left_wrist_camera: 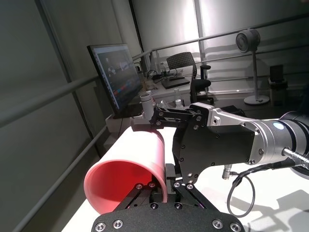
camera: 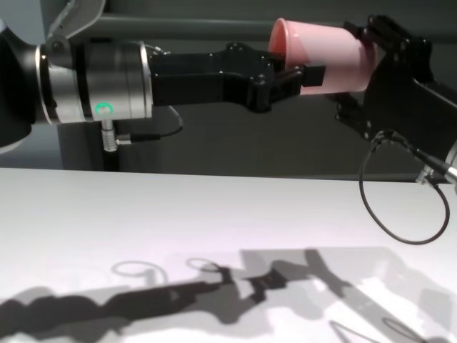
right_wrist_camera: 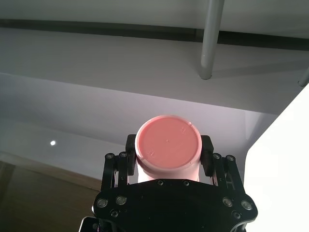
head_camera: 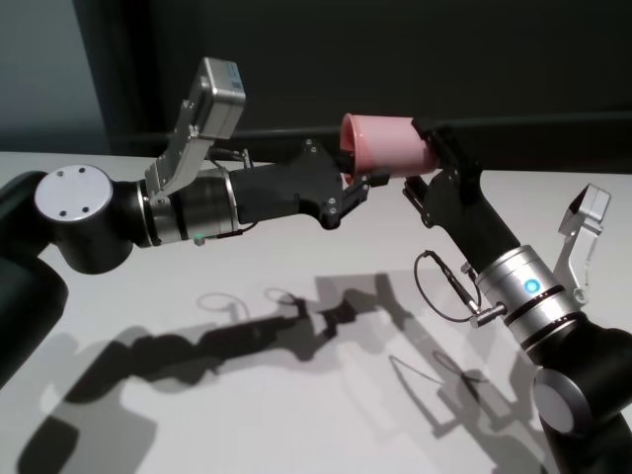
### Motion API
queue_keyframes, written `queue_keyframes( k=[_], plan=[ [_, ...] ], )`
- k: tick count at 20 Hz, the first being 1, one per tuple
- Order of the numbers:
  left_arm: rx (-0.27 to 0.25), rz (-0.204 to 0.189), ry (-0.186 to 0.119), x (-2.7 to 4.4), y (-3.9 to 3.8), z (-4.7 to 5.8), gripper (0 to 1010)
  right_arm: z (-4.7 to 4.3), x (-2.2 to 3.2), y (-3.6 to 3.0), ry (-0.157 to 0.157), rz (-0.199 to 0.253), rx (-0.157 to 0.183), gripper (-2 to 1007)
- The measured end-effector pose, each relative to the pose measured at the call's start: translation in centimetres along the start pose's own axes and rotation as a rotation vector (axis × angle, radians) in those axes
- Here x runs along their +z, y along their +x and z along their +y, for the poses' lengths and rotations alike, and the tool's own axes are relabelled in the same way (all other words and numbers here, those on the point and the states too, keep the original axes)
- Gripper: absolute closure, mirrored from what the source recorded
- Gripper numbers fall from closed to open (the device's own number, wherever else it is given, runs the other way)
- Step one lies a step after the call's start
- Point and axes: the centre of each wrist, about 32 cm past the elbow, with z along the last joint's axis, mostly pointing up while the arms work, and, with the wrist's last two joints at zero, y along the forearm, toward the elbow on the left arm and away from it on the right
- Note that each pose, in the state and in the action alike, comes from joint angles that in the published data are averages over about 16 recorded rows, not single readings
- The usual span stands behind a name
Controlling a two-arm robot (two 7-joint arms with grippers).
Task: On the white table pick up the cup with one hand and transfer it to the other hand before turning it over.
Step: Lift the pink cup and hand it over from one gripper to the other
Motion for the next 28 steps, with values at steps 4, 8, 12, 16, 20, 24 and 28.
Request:
queue_keyframes(
  k=[4,8,12,16,20,24,28],
  plan=[
    [0.000,0.000,0.000,0.00,0.00,0.00,961,0.00,0.00,0.00,0.000,0.000,0.000,248],
    [0.000,0.000,0.000,0.00,0.00,0.00,962,0.00,0.00,0.00,0.000,0.000,0.000,248],
    [0.000,0.000,0.000,0.00,0.00,0.00,962,0.00,0.00,0.00,0.000,0.000,0.000,248],
    [0.000,0.000,0.000,0.00,0.00,-0.01,947,0.00,0.00,0.00,0.000,0.000,0.000,248],
    [0.000,0.000,-0.001,0.00,0.00,-0.02,898,0.00,-0.01,0.00,0.000,0.000,0.000,248],
    [0.000,0.000,-0.001,0.01,-0.01,-0.03,801,0.00,-0.01,0.00,-0.001,0.000,0.000,248],
    [0.000,0.000,-0.001,0.01,-0.01,-0.03,662,0.00,-0.01,0.01,-0.001,0.000,0.000,248]
  ],
)
